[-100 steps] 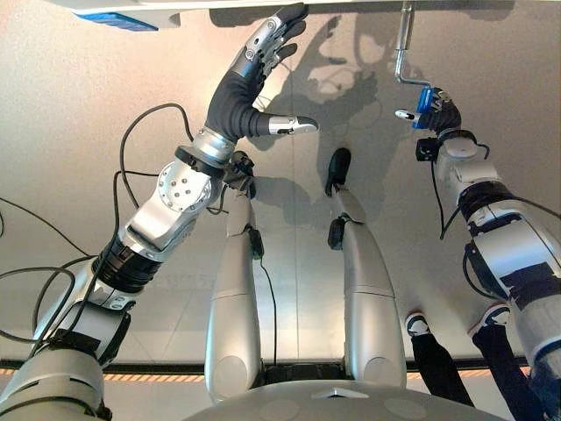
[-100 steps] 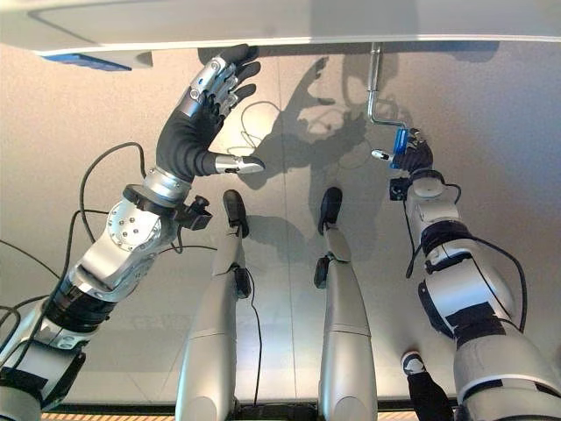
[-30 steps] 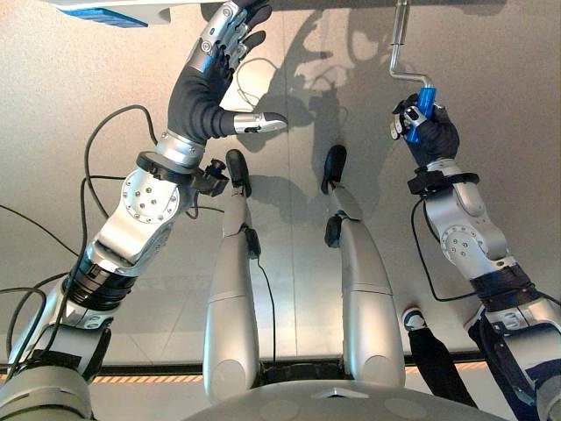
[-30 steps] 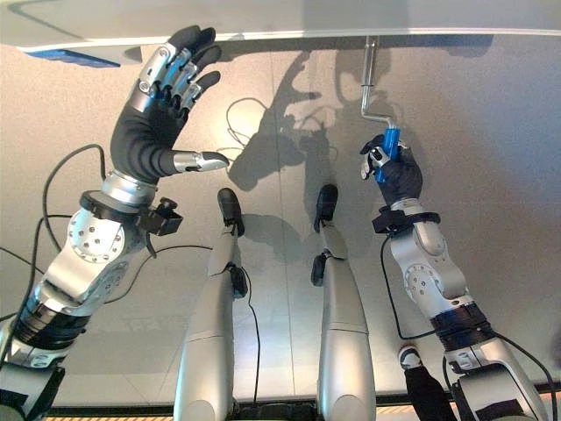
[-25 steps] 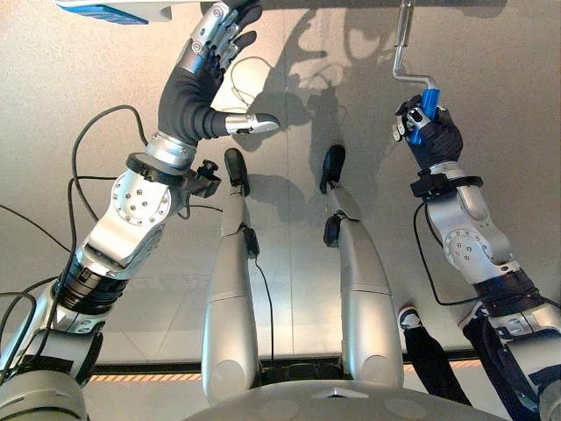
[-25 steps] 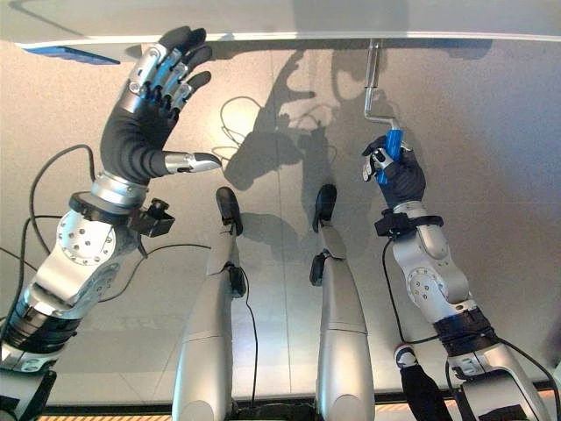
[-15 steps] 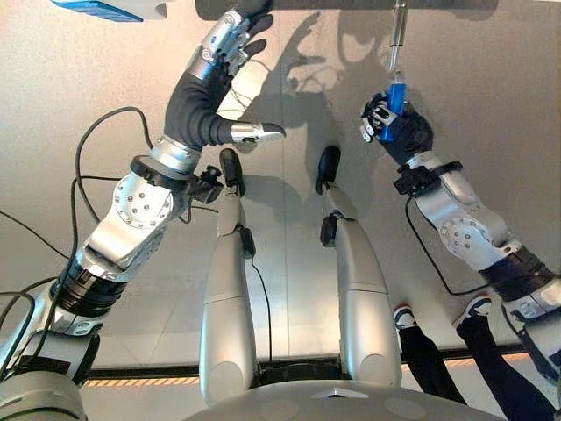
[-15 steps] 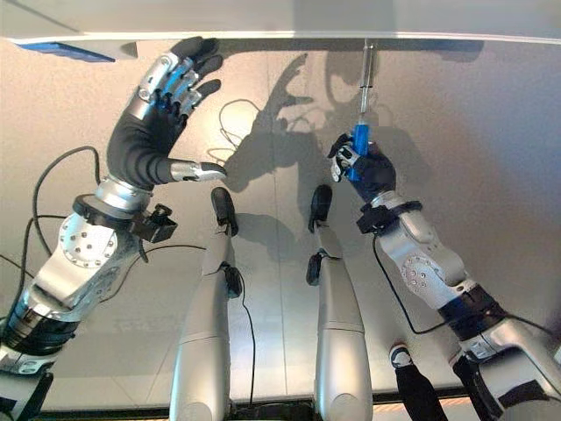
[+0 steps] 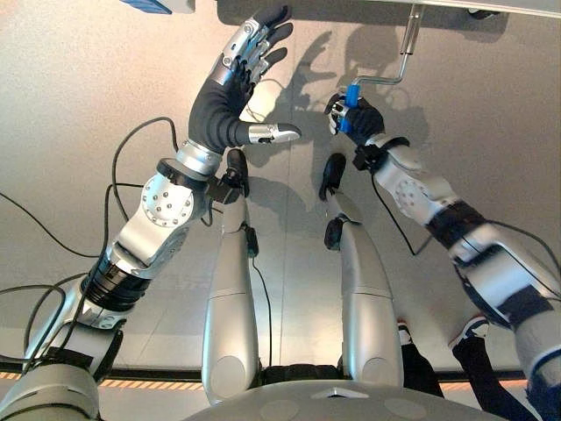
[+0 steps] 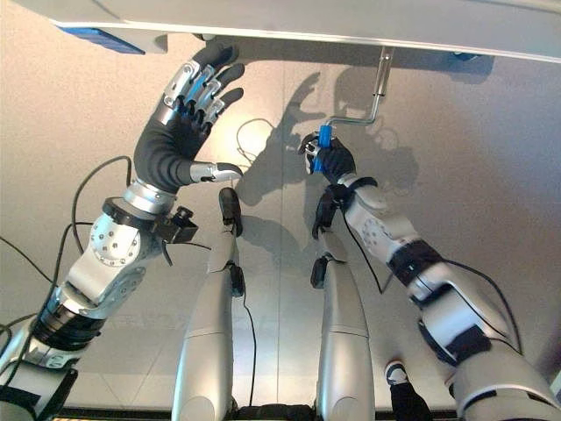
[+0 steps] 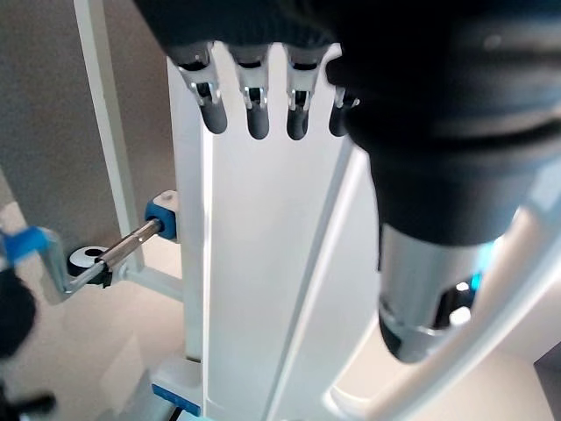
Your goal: Raise the hospital bed
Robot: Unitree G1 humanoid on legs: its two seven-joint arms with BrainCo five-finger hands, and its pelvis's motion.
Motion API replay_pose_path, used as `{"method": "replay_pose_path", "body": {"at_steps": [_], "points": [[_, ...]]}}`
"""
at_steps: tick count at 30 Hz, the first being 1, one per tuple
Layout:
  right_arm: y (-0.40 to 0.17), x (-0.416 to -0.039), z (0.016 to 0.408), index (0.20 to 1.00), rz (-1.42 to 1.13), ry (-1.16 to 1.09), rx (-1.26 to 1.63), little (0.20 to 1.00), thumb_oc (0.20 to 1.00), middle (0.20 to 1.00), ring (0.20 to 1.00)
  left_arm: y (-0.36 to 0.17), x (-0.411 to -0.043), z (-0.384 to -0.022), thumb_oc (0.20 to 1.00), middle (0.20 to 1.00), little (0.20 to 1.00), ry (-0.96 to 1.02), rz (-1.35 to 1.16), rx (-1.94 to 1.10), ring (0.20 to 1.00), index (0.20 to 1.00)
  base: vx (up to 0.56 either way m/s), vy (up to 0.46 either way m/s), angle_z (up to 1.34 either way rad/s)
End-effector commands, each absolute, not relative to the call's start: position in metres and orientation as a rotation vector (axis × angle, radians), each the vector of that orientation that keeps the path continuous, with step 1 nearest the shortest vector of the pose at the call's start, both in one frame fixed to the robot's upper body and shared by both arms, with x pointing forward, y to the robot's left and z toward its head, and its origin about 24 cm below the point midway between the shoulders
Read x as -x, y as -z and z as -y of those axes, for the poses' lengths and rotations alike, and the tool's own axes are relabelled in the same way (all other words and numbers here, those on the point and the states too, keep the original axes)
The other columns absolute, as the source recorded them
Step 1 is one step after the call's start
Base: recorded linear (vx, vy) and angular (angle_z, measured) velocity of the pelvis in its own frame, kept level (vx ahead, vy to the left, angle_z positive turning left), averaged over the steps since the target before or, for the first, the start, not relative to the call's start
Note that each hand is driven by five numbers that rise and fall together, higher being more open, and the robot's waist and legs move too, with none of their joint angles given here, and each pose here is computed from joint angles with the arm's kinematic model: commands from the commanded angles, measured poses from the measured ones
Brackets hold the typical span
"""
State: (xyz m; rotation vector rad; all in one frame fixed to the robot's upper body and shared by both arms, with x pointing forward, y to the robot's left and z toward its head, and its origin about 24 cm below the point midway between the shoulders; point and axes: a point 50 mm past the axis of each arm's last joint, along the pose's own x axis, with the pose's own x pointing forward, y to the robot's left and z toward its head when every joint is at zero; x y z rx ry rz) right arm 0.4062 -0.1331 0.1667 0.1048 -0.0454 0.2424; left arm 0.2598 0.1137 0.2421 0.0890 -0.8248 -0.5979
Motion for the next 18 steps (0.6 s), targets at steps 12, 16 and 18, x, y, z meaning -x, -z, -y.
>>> {"method": "replay_pose_path", "body": {"at_steps": [12,16,18], "points": [[-0.173,-0.422,0.206,0.200,-0.070,0.103,0.089,0.200,0.200,0.200,0.200,-0.261,-0.238,-0.084,1.000,1.000,1.000,0.818,0.952,-0.111,1.000,1.000,0.00,0.012,0.01],[-0.162,-0.409,0.256,0.200,-0.119,0.249,0.038,0.200,0.200,0.200,0.200,-0.258,-0.238,-0.079,1.000,1.000,1.000,0.857,0.934,-0.113,1.000,1.000,0.00,0.000,0.00],[-0.158,-0.402,0.276,0.200,-0.140,0.303,0.046,0.200,0.200,0.200,0.200,-0.257,-0.238,-0.079,1.000,1.000,1.000,0.867,0.925,-0.126,1.000,1.000,0.00,0.000,0.00]]}}
